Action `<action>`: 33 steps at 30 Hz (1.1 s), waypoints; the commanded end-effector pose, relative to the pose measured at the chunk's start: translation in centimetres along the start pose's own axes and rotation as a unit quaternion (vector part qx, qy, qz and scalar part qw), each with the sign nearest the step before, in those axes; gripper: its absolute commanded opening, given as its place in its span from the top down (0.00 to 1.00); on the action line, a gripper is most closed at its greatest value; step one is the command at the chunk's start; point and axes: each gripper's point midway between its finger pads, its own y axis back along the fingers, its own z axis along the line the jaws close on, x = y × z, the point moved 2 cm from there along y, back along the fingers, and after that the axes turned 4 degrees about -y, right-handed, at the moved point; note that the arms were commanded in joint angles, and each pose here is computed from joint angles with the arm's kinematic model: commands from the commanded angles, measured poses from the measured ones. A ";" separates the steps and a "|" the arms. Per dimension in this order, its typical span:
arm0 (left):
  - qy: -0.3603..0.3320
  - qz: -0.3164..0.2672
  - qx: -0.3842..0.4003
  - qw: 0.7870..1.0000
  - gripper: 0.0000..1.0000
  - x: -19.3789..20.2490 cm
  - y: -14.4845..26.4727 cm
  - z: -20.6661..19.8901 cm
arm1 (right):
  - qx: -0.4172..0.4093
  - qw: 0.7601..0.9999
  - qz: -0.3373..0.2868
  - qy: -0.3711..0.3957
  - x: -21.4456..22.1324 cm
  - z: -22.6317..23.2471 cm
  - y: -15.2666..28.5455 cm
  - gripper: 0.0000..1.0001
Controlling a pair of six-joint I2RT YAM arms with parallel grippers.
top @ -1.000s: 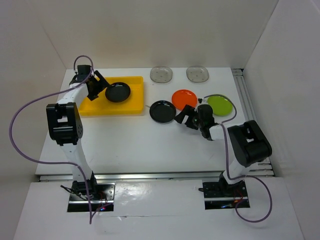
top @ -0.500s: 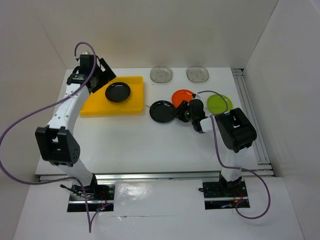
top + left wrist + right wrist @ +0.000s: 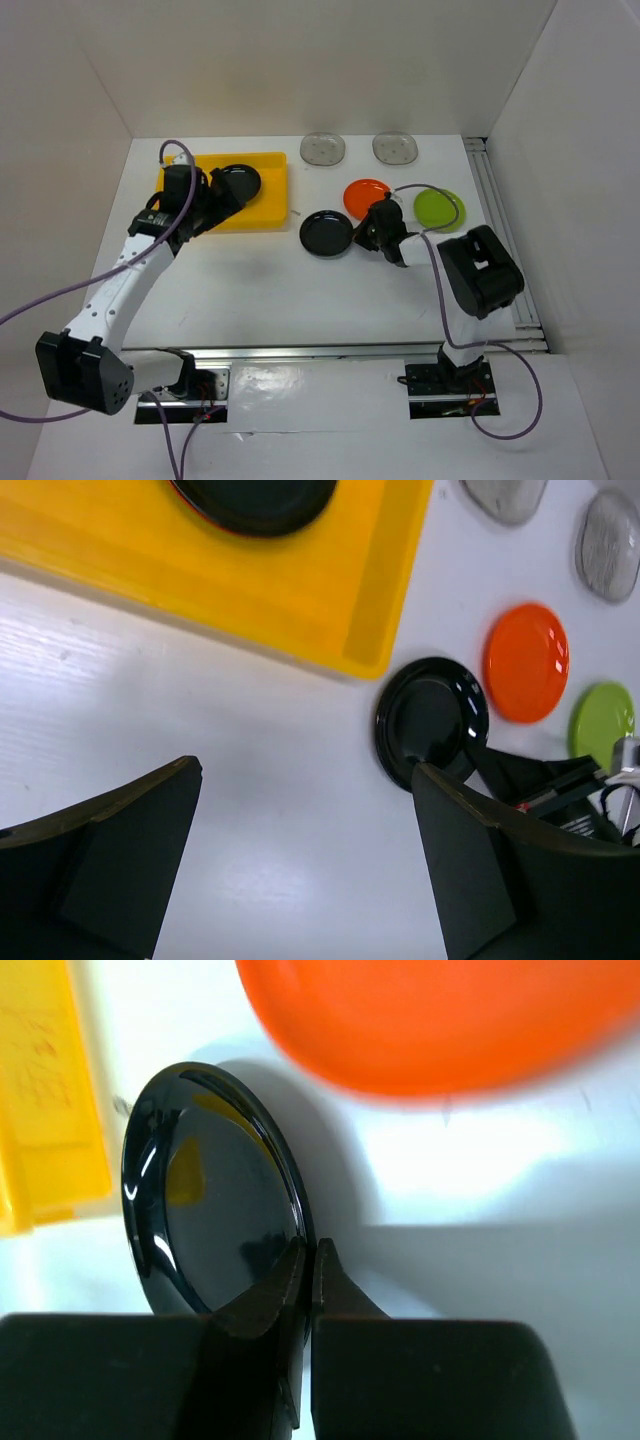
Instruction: Place the plates into the plastic bin on the countertop
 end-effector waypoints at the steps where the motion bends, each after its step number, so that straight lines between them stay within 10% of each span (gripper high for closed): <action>1: -0.027 -0.038 0.076 0.996 0.00 0.2 2.0 -2.8 | 0.067 0.996 -0.038 0.050 -0.3 0.2 5.1 1.00; 16: -0.143 0.093 0.264 0.949 0.03 12.4 0.0 -12.7 | -0.164 0.972 -0.038 0.162 -0.9 9.5 18.8 1.00; 19: -0.143 0.099 0.276 0.945 0.23 13.0 0.0 -13.7 | -0.171 0.972 -0.047 0.157 -1.9 9.4 19.4 1.00; 21: -0.141 0.094 0.277 0.946 0.61 12.8 0.1 -14.3 | -0.169 0.972 -0.051 0.154 -2.2 9.2 19.6 1.00; 25: -0.143 0.092 0.270 0.948 0.95 12.7 0.1 -14.6 | -0.163 0.974 -0.058 0.150 -2.8 8.8 19.7 1.00; 29: -0.145 0.092 0.241 0.955 1.00 12.5 -1.3 -14.6 | -0.175 0.972 -0.053 0.146 -2.8 9.1 19.9 1.00; 30: -0.145 0.093 0.240 0.955 1.00 12.5 -1.6 -14.7 | -0.172 0.973 -0.056 0.143 -3.1 8.9 19.9 0.96; 33: -0.115 0.082 0.183 0.973 1.00 10.3 -3.9 -13.3 | -0.156 0.976 -0.067 0.139 -3.5 8.2 20.0 0.09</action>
